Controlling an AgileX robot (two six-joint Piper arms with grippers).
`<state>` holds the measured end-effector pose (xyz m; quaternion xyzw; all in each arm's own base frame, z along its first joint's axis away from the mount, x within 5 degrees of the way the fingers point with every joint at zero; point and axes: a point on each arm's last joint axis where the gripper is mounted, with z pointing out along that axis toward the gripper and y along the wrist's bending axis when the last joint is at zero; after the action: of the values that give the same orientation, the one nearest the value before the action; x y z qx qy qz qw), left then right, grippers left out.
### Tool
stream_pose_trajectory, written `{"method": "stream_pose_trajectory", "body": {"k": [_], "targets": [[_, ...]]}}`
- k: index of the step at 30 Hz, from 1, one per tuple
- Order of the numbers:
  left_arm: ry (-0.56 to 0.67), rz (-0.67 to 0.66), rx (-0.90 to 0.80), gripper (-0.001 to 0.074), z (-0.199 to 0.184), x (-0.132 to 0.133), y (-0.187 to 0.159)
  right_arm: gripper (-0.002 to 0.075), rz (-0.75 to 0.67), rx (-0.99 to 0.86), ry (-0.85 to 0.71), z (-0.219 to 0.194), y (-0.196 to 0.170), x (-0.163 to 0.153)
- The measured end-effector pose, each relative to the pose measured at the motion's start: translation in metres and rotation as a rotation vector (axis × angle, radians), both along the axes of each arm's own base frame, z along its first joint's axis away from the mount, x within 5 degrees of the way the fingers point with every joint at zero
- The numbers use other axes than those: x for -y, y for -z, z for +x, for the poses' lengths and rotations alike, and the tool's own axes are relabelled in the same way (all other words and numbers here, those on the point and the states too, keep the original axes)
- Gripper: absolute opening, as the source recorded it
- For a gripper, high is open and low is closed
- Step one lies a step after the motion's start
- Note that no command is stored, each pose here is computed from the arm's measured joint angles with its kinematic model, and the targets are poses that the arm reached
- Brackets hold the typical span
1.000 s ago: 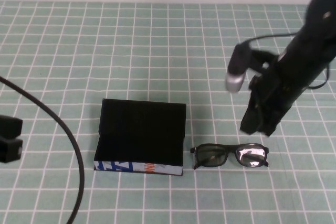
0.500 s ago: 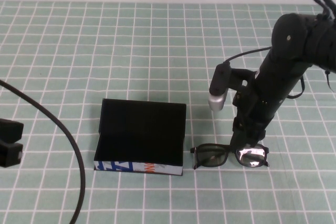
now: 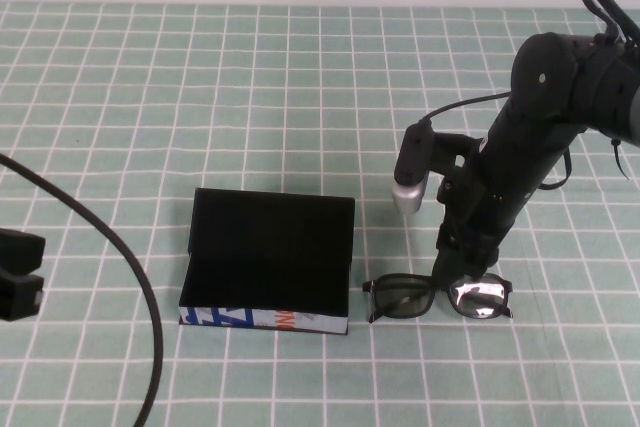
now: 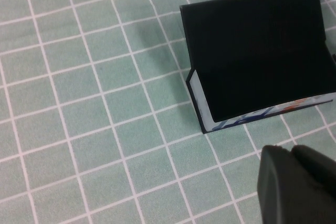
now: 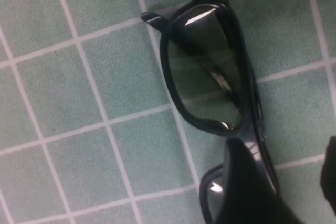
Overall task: Return glasses to glasses case
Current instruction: Pick up the glasses from the table, then place the glasses in the glasses case
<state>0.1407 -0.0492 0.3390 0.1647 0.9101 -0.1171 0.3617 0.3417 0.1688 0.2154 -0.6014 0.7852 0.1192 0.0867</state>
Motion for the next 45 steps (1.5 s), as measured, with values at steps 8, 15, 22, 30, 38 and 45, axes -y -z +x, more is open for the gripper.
{"method": "stream_pose_trajectory", "body": {"k": [8, 15, 22, 30, 38, 45], "targets": [[0.002, 0.000, -0.006, -0.0002, 0.000, 0.000, 0.000, 0.0293, 0.000, 0.015, -0.052, 0.000, 0.000, -0.001], [0.002, 0.000, -0.008, -0.0002, -0.001, 0.000, 0.000, 0.0286, -0.006, 0.009, -0.118, -0.003, 0.008, -0.011], [0.003, 0.000, -0.010, -0.0002, -0.001, 0.000, 0.001, 0.0256, -0.030, -0.052, -0.123, 0.000, 0.034, -0.015], [0.003, 0.001, -0.011, -0.0002, -0.001, 0.000, 0.001, 0.0086, -0.035, -0.076, -0.130, -0.002, 0.034, -0.015], [0.003, 0.001, -0.011, -0.0002, -0.001, 0.000, 0.001, 0.0059, -0.041, -0.082, -0.157, 0.002, 0.018, -0.016], [0.003, 0.001, -0.013, -0.0002, -0.001, 0.000, 0.001, 0.0059, 0.045, 0.041, -0.094, 0.018, -0.029, -0.027]]}}
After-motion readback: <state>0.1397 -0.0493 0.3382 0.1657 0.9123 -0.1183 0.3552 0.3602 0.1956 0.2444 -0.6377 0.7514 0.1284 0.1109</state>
